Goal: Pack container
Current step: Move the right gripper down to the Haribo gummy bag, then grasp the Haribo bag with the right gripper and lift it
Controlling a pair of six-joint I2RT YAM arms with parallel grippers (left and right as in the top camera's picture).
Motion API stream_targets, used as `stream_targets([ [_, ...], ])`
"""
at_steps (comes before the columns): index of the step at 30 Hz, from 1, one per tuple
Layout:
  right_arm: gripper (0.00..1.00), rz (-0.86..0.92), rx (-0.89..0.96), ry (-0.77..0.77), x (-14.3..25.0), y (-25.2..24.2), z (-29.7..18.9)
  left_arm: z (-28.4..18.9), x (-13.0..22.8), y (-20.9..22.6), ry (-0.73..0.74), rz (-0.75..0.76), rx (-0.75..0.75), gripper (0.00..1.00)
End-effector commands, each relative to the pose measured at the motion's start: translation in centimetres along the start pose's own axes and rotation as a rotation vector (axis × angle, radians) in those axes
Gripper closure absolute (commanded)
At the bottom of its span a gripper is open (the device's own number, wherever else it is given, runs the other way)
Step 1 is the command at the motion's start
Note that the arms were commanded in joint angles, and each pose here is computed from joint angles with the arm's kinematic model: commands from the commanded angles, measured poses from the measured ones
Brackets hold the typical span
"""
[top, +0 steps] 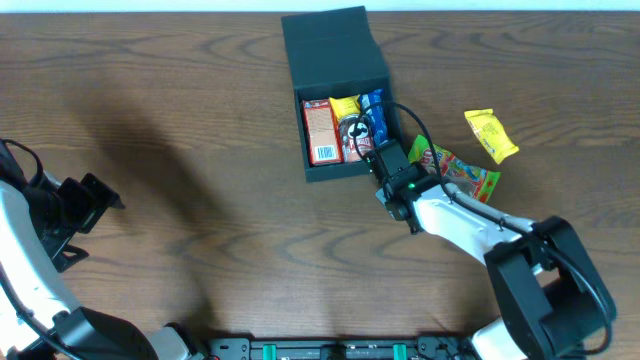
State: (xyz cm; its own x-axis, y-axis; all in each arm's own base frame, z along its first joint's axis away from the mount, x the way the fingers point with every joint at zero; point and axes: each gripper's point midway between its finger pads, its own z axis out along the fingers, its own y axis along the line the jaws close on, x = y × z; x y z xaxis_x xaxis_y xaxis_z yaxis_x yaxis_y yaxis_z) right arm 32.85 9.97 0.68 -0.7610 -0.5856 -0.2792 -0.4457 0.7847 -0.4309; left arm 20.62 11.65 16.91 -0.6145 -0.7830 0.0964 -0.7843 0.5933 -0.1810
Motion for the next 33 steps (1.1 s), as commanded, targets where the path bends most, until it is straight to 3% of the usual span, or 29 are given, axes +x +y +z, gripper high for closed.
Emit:
stream_targets([
  [1,0.99,0.06,-0.013,-0.067,-1.0,-0.1,-2.4,-0.4,-0.1,0.1,-0.013,-0.001,-0.001,0.05],
  [12,0.98,0.169,-0.033,-0.346,-3.8,-3.5,-12.1,-0.4,-0.1,0.1,-0.013,-0.002,-0.001,0.05],
  [19,0.99,0.439,-0.081,-0.498,-5.2,-5.3,-16.9,-0.4,-0.1,0.0,-0.013,-0.001,-0.001,0.05],
  [30,0.98,0.587,-0.21,-0.782,-12.0,-8.3,-25.7,-0.4,-0.2,0.0,-0.013,-0.001,0.0,0.05],
  [33,0.98,0.661,-0.258,-0.795,-12.9,-8.2,-25.7,-0.4,-0.2,0.0,-0.013,-0.001,0.0,0.05],
])
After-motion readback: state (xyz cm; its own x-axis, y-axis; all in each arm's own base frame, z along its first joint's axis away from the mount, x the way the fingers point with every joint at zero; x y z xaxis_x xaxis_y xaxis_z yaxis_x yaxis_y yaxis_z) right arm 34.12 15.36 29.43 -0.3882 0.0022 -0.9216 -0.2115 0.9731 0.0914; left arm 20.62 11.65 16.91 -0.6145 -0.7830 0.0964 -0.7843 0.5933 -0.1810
